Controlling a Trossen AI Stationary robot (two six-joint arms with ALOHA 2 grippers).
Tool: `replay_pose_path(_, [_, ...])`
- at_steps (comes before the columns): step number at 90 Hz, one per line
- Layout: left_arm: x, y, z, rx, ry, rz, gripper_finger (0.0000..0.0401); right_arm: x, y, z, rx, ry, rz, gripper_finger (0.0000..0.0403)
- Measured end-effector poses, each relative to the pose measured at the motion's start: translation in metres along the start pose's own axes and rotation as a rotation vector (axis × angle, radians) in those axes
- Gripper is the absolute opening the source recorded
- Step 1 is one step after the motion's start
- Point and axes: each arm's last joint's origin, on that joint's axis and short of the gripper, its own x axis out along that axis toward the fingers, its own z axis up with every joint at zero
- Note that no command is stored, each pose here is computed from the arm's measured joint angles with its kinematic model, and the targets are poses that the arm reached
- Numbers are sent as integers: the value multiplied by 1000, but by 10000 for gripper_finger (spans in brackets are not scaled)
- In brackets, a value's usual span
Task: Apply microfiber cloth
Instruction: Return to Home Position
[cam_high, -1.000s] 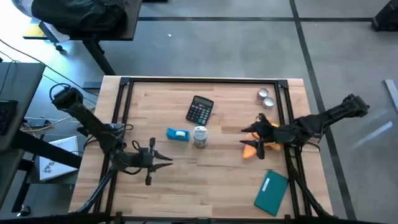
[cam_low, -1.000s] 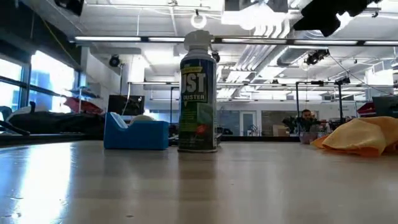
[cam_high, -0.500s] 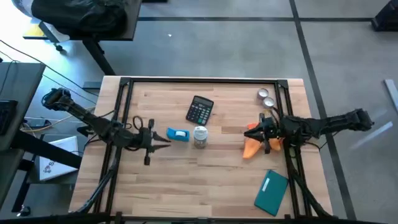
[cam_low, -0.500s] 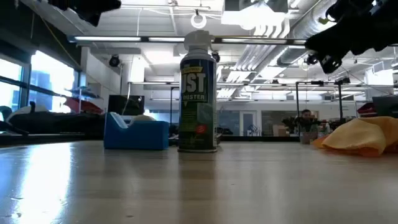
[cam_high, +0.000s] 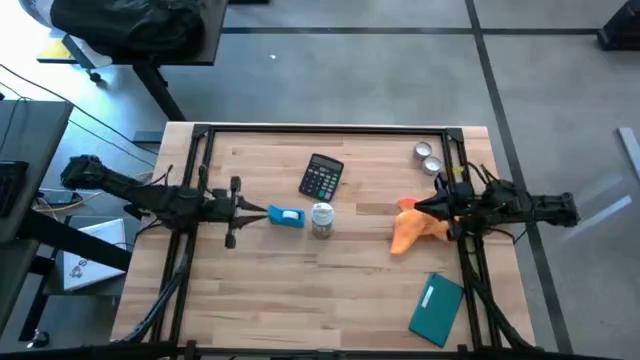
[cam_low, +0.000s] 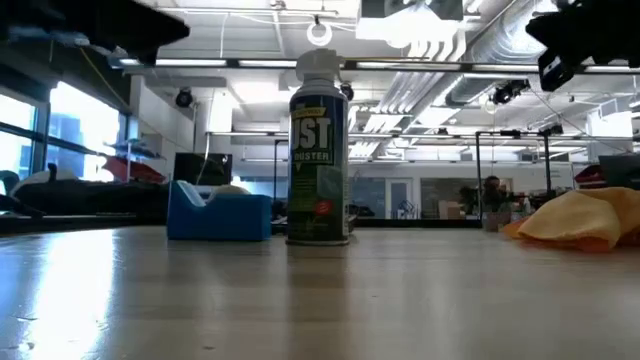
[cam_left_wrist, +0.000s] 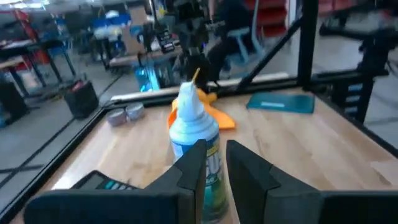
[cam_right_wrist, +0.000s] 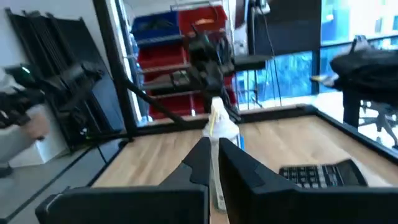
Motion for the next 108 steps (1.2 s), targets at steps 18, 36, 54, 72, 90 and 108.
replay_pose_path(18, [-8, 21, -48, -91, -47, 24, 46, 0, 1, 1, 24, -4, 20, 0])
replay_pose_path(36, [-8, 40, -50, -141, -35, 12, 46, 5, 0, -4, -29, -102, 43, 0])
replay_pose_path(54, [-12, 46, -48, -193, -65, -57, 46, 14, -7, -41, -27, -90, -56, 0])
replay_pose_path(72, [-20, 49, -46, -208, -78, -34, 46, 15, -14, -53, 90, 8, -250, 0])
replay_pose_path(90, [-30, 50, -49, -195, -52, 39, 35, 15, -14, -53, 89, 13, -250, 0])
replay_pose_path(108, [-39, 43, -55, -214, 4, 21, 3, 15, -14, -53, 89, 14, -251, 0])
